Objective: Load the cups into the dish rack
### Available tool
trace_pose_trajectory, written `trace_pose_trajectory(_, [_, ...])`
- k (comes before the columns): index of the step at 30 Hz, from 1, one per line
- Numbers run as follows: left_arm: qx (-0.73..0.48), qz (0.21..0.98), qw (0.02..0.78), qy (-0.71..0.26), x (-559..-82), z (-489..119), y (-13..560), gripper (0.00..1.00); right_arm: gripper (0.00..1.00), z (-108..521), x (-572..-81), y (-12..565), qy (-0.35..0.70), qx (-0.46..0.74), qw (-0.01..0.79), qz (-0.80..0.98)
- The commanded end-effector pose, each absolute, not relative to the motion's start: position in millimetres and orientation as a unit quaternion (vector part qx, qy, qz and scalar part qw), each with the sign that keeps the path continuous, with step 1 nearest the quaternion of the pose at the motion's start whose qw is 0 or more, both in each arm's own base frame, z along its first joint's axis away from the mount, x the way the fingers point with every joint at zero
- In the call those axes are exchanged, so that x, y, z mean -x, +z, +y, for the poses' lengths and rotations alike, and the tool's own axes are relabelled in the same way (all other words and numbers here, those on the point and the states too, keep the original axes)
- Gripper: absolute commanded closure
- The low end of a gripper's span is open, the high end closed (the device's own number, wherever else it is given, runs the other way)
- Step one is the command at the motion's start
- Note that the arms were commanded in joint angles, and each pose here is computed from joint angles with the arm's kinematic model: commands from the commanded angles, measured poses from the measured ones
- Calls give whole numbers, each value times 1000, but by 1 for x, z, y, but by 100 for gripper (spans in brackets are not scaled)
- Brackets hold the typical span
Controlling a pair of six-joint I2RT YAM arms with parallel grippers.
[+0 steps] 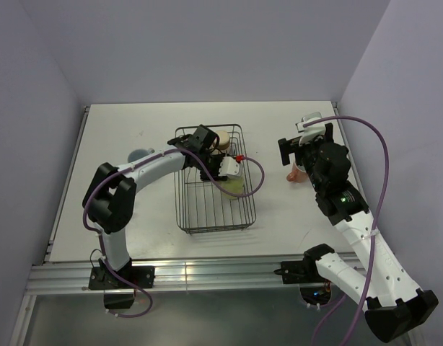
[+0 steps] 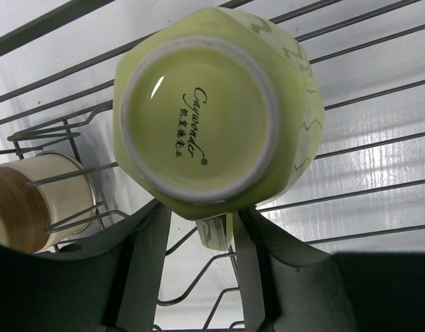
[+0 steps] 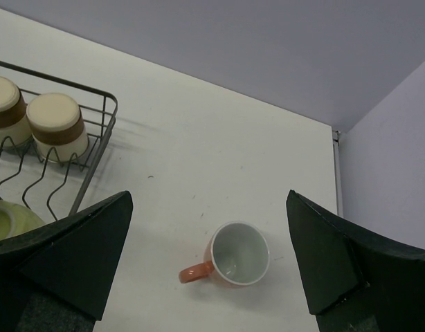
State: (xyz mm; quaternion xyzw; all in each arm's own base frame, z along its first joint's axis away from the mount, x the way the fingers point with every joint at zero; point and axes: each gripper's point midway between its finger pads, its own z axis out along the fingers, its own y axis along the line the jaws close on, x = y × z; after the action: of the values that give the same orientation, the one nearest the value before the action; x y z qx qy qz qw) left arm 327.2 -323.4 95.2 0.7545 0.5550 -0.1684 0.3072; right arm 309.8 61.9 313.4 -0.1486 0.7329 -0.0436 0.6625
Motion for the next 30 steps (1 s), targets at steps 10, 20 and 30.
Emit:
trace_pose_trajectory(10, [-718,547,372,-214,-298,-325,207,47,0,71,-311,326,-17,152,672,725])
trace_pose_trajectory(20, [-530,686,408,-287,-314,-238,306,47,0,93,-321,327,24,181,646,741])
trace_pose_trajectory(30, [-293,862,362,-198,-354,-36,252,47,0,128,-330,311,99,206,601,766])
